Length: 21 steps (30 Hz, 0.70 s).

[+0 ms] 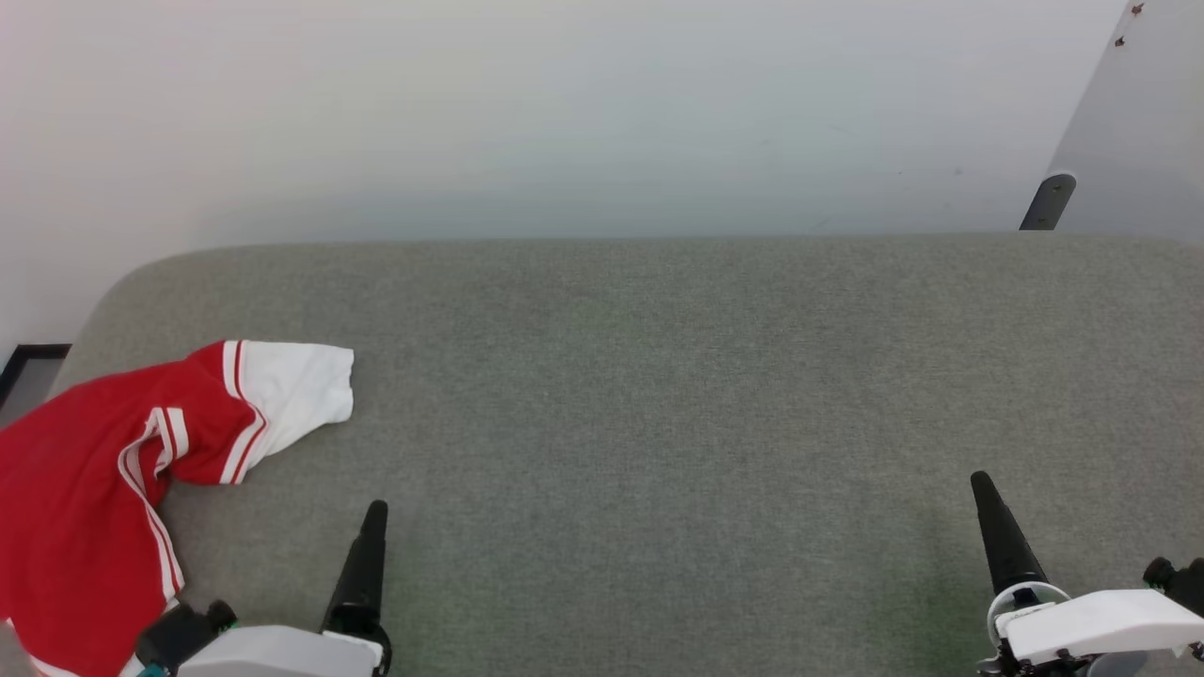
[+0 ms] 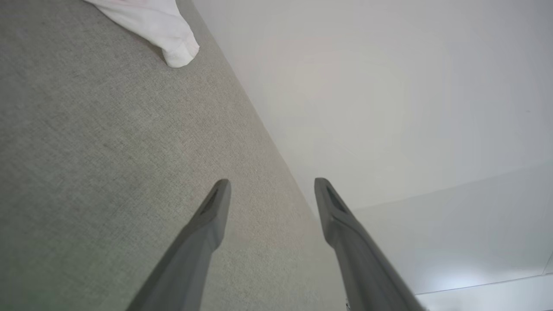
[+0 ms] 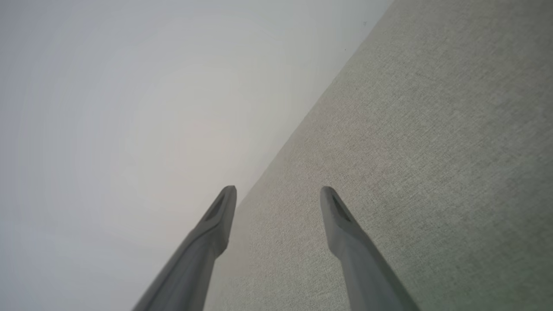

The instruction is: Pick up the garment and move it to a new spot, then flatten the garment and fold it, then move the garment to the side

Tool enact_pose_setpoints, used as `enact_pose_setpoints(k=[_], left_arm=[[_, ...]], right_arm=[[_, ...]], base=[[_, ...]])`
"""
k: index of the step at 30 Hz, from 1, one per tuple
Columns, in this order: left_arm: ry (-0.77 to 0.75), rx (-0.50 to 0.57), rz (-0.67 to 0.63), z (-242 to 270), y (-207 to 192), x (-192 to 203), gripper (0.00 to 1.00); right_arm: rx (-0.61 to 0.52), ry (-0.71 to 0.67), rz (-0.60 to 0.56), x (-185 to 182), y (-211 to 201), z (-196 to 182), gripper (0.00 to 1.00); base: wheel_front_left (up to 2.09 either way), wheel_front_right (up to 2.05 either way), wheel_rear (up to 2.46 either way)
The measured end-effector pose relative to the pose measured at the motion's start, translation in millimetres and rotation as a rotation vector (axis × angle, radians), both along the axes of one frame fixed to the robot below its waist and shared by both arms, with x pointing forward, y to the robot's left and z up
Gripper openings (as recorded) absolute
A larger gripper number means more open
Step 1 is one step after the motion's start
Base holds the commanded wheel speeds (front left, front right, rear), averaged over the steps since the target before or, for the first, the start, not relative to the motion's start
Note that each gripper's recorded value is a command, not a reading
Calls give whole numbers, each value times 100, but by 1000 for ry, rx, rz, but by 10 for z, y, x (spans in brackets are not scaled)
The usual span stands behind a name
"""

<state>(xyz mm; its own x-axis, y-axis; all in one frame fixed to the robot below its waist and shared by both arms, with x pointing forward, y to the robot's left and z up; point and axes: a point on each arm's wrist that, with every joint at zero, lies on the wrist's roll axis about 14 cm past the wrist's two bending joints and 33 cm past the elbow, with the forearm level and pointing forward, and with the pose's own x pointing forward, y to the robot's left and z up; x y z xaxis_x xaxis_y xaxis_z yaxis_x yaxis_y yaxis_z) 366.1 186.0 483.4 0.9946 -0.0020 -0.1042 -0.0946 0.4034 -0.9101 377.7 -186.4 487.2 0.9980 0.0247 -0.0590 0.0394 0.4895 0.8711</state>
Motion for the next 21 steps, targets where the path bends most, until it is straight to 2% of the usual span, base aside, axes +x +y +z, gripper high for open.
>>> enact_pose_setpoints(k=[11, 21], left_arm=[[-11, 291, -38, 64, -8, 10, 100], [-33, 498, -46, 121, 6, 6, 100]], right_arm=[[-262, -22, 9, 23, -37, 40, 100], [-414, -50, 10, 39, -39, 105, 100]], base=[[0, 0, 0], [0, 0, 0]])
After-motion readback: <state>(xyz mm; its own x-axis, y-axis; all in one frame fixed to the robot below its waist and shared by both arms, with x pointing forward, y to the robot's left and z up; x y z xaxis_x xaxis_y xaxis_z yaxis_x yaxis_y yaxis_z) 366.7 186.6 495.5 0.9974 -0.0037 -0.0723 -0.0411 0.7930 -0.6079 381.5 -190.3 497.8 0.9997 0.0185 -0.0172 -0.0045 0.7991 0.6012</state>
